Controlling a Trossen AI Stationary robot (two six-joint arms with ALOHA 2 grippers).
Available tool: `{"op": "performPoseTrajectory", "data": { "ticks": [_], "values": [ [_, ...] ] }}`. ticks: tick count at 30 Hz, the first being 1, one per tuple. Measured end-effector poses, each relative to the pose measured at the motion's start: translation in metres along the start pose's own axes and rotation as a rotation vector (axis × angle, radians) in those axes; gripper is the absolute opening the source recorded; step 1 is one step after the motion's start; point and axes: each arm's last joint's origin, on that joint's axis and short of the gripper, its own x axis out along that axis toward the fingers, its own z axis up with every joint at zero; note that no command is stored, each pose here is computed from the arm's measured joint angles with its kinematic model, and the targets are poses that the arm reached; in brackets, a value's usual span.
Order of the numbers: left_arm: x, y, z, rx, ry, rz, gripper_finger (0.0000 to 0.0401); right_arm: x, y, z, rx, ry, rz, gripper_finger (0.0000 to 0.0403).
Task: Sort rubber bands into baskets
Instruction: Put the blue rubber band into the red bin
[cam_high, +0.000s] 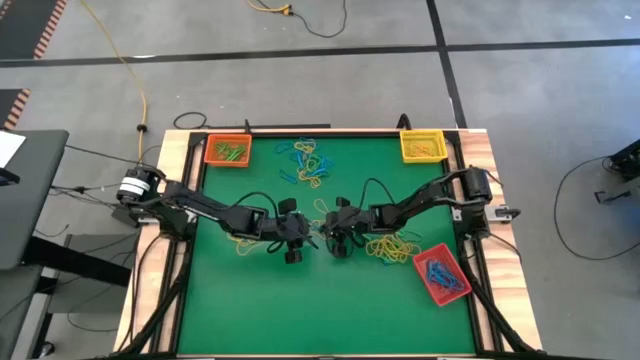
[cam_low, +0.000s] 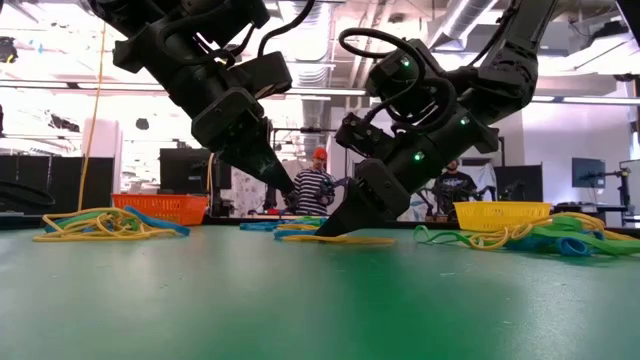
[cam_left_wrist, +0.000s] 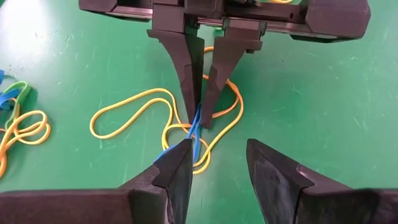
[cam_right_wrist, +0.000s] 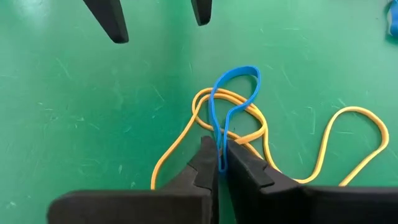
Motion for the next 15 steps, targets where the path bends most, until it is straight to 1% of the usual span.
{"op": "performPoseTrajectory", "data": {
  "ticks": [3, 6, 11, 15],
  "values": [
    [0.0, 0.0, 0.0, 0.001, 0.003, 0.0, 0.0141, -0.004, 0.0, 0.004, -0.003, -0.012, -0.008, 0.0033],
    [0.0, 0.0, 0.0, 0.003, 0.005, 0.0, 0.0141, -0.014, 0.002, 0.014, -0.026, -0.033, -0.026, 0.0023],
    [0.0, 0.0, -0.001, 0.017, 0.005, 0.0, 0.0141, -0.035, 0.01, 0.03, -0.061, -0.058, -0.045, 0.0025],
    [0.0, 0.0, -0.001, 0.02, 0.006, 0.0, 0.0141, -0.056, 0.017, 0.037, -0.077, -0.019, -0.065, 0.0024]
  ]
}}
